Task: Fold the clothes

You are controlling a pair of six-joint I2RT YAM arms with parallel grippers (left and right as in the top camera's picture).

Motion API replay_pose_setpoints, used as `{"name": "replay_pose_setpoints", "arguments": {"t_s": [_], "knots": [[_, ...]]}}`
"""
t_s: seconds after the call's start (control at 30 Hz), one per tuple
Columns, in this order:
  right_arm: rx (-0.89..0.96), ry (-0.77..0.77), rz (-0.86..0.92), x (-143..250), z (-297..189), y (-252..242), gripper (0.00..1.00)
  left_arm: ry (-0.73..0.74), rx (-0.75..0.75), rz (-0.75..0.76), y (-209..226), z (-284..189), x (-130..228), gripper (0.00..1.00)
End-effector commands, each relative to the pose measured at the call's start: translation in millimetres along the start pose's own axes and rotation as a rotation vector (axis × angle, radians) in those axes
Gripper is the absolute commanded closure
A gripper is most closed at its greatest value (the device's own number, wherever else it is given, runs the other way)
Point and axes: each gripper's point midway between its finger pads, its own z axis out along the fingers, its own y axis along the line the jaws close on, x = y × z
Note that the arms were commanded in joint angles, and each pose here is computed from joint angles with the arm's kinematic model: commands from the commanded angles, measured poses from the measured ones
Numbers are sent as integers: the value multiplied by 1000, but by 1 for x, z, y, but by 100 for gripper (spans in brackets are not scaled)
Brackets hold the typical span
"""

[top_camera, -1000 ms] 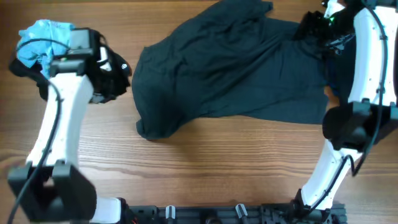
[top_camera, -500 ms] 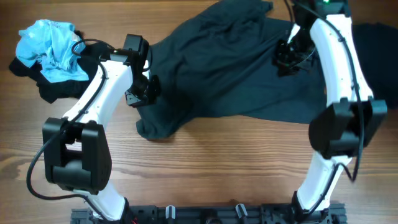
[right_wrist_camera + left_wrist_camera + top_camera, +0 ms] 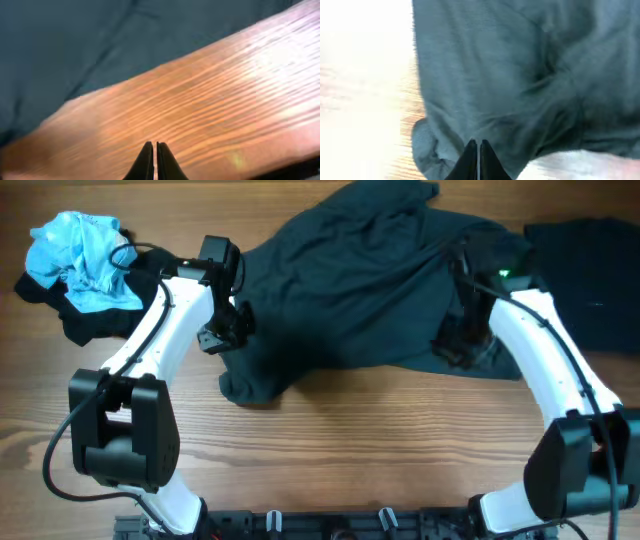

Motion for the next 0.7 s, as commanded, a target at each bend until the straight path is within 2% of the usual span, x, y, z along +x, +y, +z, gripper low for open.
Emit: {"name": "replay_pose_setpoints", "arguments": {"t_s": [0.0, 0.1, 0.23, 0.6, 0.67], "knots": [[-44, -25, 95, -8, 19, -4, 96, -67, -94, -153, 18, 3, -12, 96], [-99, -89, 5, -24, 24, 9, 96, -84, -89, -156, 19, 14, -13, 96], [-77, -137, -26, -35, 26, 8, 96, -116, -68, -160, 18, 29, -17, 96], [9, -113, 8, -51, 56, -14, 96, -211, -23, -165, 16, 54, -29, 96], [13, -107, 22, -54, 60, -19, 96, -229, -35, -219, 20, 58, -31, 96]]}}
